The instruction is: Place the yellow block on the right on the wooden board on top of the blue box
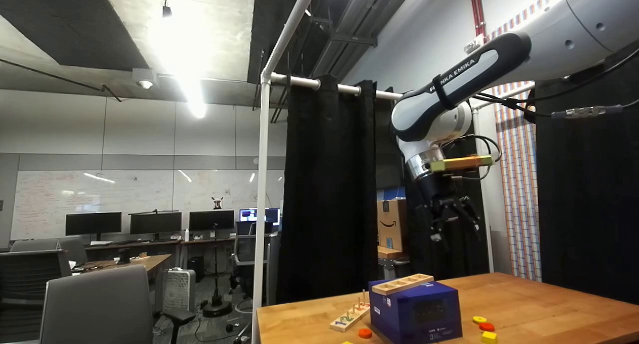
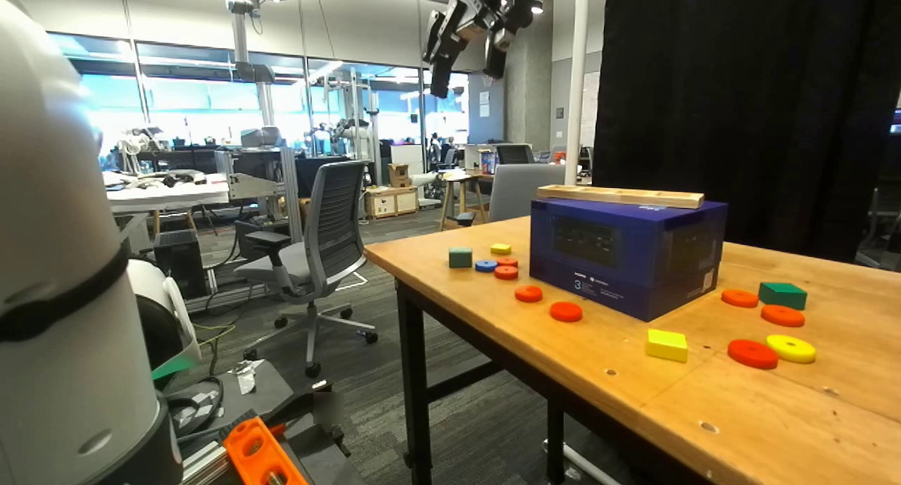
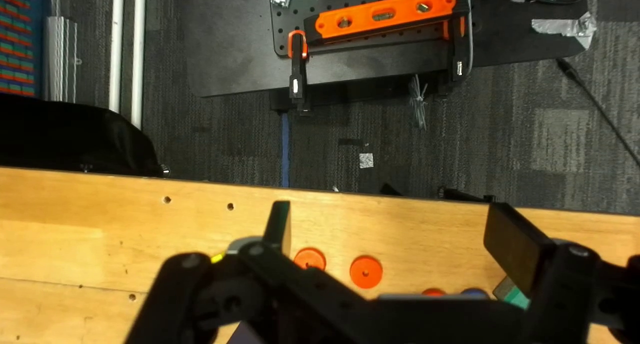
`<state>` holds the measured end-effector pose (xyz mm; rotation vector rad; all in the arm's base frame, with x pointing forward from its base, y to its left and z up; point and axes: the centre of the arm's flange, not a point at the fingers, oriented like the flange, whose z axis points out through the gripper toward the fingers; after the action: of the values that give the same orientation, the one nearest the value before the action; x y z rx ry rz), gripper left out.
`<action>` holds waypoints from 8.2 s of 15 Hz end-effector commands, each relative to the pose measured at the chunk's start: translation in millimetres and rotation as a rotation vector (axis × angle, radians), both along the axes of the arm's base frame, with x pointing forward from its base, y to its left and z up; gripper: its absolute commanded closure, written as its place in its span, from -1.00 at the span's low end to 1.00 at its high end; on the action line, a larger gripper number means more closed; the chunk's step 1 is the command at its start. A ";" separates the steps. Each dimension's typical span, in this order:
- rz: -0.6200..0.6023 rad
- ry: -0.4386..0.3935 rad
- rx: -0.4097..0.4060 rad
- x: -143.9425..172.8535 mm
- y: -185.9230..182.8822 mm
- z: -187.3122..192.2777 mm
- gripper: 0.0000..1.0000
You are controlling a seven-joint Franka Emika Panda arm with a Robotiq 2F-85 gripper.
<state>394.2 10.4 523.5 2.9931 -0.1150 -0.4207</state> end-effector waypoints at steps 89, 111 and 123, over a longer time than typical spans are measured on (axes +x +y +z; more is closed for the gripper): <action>0.405 -0.268 0.142 59.3 -199.1 -190.9 0.70; 0.345 -0.505 -0.025 74.3 -146.5 -35.7 0.72; 0.391 -0.528 0.015 109.0 -131.4 -28.9 0.71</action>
<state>483.4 -121.1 484.9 2.9453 0.4114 0.3882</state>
